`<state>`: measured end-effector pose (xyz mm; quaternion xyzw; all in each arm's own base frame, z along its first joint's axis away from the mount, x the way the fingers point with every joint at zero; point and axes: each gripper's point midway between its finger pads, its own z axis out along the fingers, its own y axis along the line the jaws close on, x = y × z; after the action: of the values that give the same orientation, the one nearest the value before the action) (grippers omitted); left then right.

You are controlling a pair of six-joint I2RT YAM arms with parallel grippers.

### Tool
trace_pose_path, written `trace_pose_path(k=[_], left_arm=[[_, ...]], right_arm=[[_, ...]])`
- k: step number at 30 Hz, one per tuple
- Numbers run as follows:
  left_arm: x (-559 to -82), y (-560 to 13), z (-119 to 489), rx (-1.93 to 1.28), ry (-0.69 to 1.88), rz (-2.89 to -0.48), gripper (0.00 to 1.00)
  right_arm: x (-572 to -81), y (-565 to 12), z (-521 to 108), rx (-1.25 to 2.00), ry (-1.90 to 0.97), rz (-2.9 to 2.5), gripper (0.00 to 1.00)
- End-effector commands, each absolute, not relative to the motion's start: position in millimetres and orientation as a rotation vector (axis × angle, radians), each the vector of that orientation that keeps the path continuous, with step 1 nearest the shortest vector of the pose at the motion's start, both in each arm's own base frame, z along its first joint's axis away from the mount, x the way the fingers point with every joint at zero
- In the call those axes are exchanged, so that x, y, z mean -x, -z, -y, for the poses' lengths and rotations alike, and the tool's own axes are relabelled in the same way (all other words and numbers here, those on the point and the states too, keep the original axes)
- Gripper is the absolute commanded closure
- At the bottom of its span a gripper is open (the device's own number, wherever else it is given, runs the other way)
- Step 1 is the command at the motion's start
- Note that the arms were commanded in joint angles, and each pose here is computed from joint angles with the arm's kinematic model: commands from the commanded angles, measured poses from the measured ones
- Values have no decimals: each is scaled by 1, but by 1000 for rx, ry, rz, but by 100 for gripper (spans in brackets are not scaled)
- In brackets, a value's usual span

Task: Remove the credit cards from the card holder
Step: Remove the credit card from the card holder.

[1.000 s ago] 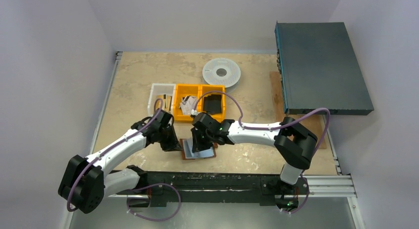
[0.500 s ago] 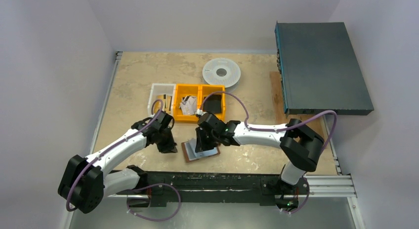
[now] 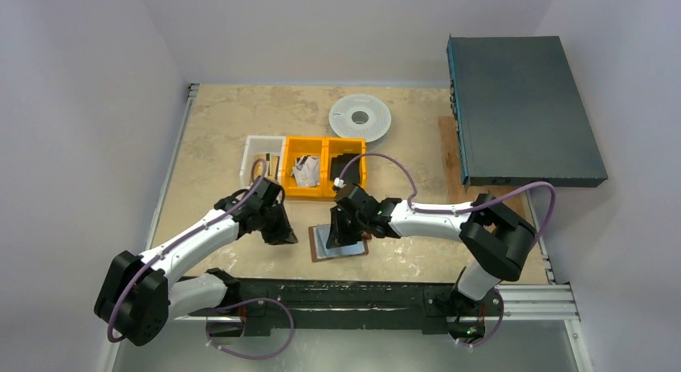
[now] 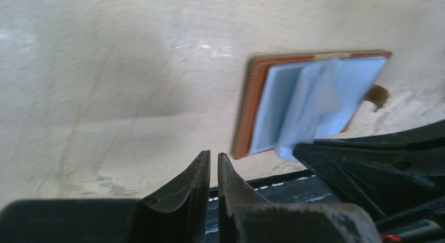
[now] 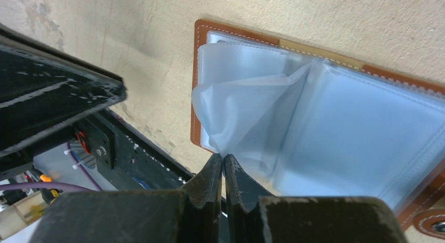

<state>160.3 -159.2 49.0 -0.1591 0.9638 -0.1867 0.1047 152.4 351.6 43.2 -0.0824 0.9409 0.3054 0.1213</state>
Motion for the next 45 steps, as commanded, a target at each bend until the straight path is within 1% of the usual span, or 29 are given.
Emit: trace_pose_path(k=[1, 6, 10, 12, 15, 18, 21, 29, 39, 43, 44, 45], left_arm=[[-181, -65, 205, 417, 822, -2780, 90], [-191, -52, 235, 441, 949, -2785, 92], [-192, -33, 242, 469, 937, -2832, 95], [-188, -22, 238, 484, 874, -2873, 97], [-178, -8, 221, 512, 697, -2961, 100], [-172, -1, 206, 527, 570, -2990, 100], [-167, 3, 197, 527, 500, -3007, 100], [-157, 3, 185, 529, 460, -3008, 100], [-159, -4, 186, 511, 467, -2998, 100], [-159, -7, 185, 509, 470, -2991, 100], [-159, -8, 185, 507, 470, -2989, 100], [-159, -9, 185, 502, 471, -2985, 100]], right_arm=[[-157, -69, -365, 237, -1012, -2672, 96], [-158, -73, -368, 240, -1025, -2662, 97], [-158, -73, -365, 234, -1019, -2661, 97], [-158, -73, -363, 226, -1015, -2661, 96], [-160, -74, -356, 206, -981, -2659, 97], [-161, -73, -346, 182, -935, -2661, 97], [-162, -69, -335, 156, -887, -2666, 97], [-160, -46, -297, 107, -681, -2705, 97], [-156, -31, -269, 56, -557, -2717, 96], [-158, -38, -269, 52, -559, -2704, 89], [-160, -46, -271, 60, -575, -2685, 86], [-163, -55, -273, 70, -594, -2659, 80]])
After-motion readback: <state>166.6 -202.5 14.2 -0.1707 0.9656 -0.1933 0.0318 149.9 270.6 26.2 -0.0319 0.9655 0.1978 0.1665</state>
